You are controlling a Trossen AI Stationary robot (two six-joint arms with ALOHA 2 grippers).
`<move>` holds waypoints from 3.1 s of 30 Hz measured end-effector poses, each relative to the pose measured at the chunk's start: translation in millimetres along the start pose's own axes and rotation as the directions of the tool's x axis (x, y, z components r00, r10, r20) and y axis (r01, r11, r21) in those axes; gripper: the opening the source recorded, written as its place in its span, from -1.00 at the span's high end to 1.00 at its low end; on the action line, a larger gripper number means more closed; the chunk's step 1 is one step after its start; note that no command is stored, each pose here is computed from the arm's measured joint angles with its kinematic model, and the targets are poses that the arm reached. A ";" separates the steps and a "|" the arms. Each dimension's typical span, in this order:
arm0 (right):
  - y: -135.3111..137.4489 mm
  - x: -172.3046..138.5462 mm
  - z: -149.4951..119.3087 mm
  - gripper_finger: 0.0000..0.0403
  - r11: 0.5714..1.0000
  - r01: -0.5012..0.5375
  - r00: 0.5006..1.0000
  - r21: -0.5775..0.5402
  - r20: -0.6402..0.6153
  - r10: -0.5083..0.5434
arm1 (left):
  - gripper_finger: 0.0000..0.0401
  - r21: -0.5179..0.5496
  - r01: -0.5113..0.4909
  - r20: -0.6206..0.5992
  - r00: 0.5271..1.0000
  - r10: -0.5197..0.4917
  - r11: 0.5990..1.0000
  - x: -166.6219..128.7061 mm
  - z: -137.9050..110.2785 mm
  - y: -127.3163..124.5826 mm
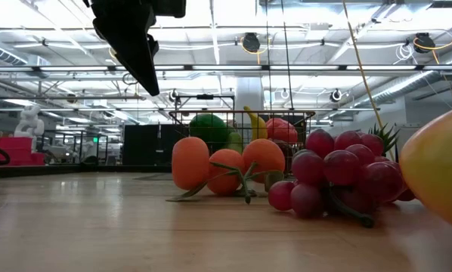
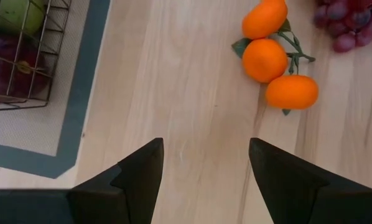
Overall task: Build produce basket
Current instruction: Put the green lime into the brown wire basket
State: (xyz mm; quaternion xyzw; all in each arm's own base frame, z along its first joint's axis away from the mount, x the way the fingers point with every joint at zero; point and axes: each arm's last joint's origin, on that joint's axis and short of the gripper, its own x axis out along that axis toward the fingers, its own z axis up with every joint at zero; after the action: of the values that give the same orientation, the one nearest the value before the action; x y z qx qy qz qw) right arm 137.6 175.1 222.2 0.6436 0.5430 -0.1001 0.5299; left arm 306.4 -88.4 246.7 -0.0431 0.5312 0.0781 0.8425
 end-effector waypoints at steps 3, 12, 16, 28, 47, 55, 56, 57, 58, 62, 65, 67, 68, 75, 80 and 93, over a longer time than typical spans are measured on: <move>4.3 -10.2 2.5 -0.03 0.992 -0.129 0.985 0.012 0.121 0.126 | -0.18 -0.014 0.001 0.001 1.000 -0.001 1.000 0.0 0.1 0.0; 24.0 -30.1 21.5 -0.03 0.913 -0.404 0.828 -0.057 0.401 0.391 | -0.18 -0.068 0.008 -0.002 1.000 -0.008 0.998 -7.4 -1.4 3.1; 42.4 -37.7 33.7 -0.03 0.860 -0.483 0.743 -0.165 0.441 0.502 | -0.18 -0.048 0.015 0.000 1.000 -0.015 0.999 -10.7 -1.3 5.4; 81.6 -67.7 70.9 -0.03 0.702 -0.502 0.526 -0.505 0.466 0.712 | -0.18 -0.241 0.105 0.027 0.994 -0.101 0.965 -10.2 7.1 10.5; 97.4 -92.3 98.4 -0.03 0.432 -0.301 0.547 -0.850 0.218 0.809 | -0.18 -0.609 0.539 0.468 0.836 -0.286 0.582 -26.3 48.6 -10.0; 102.9 -106.8 96.2 -0.03 0.217 -0.030 0.440 -0.976 0.182 0.879 | -0.18 -0.639 0.537 0.527 0.827 -0.195 0.550 -29.4 48.6 -15.4; 102.9 -107.4 96.0 -0.03 0.191 0.021 0.437 -0.981 0.180 0.881 | -0.18 -0.641 0.534 0.530 0.828 -0.185 0.552 -29.4 48.6 -15.1; 103.0 -108.9 95.4 -0.03 0.163 0.072 0.429 -0.984 0.178 0.885 | -0.18 -0.641 0.530 0.533 0.828 -0.175 0.555 -29.3 48.8 -14.7; 102.5 -110.5 94.6 -0.03 0.138 0.120 0.425 -0.983 0.176 0.888 | -0.18 -0.643 0.528 0.535 0.828 -0.167 0.555 -29.2 49.1 -13.9; 100.9 -116.9 91.2 -0.03 0.041 0.301 0.405 -0.953 0.167 0.899 | -0.18 -0.645 0.521 0.538 0.829 -0.153 0.559 -28.5 50.4 -10.5; 99.7 -121.3 88.7 -0.03 -0.029 0.434 0.391 -0.900 0.159 0.907 | -0.18 -0.651 0.511 0.544 0.830 -0.124 0.562 -27.8 51.1 -8.9; 99.2 -123.5 87.8 -0.03 -0.058 0.511 0.379 -0.857 0.165 0.911 | -0.18 -0.657 0.505 0.549 0.830 -0.104 0.559 -27.6 51.2 -8.4; 98.8 -124.9 87.5 -0.03 -0.058 0.544 0.368 -0.837 0.177 0.913 | -0.18 -0.659 0.503 0.551 0.829 -0.096 0.559 -27.6 51.3 -8.2; 96.3 -131.9 85.5 -0.03 -0.064 0.674 0.325 -0.736 0.218 0.920 | -0.18 -0.672 0.488 0.561 0.827 -0.049 0.557 -27.0 52.7 -4.1; 94.5 -137.5 82.5 -0.03 -0.078 0.709 0.306 -0.701 0.207 0.929 | -0.18 -0.677 0.483 0.561 0.827 -0.034 0.556 -26.1 54.4 0.1; 94.0 -138.8 81.8 -0.03 -0.015 0.599 0.301 -0.801 0.207 0.931 | -0.18 -0.683 0.464 0.563 0.826 0.002 0.564 -23.6 59.3 12.9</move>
State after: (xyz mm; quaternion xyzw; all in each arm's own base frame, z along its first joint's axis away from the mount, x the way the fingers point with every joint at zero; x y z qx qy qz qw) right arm 195.6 42.3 339.7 -0.0393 -0.1219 0.0738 0.9890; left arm 346.7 -68.5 293.7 -0.4648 0.1882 0.1991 0.8420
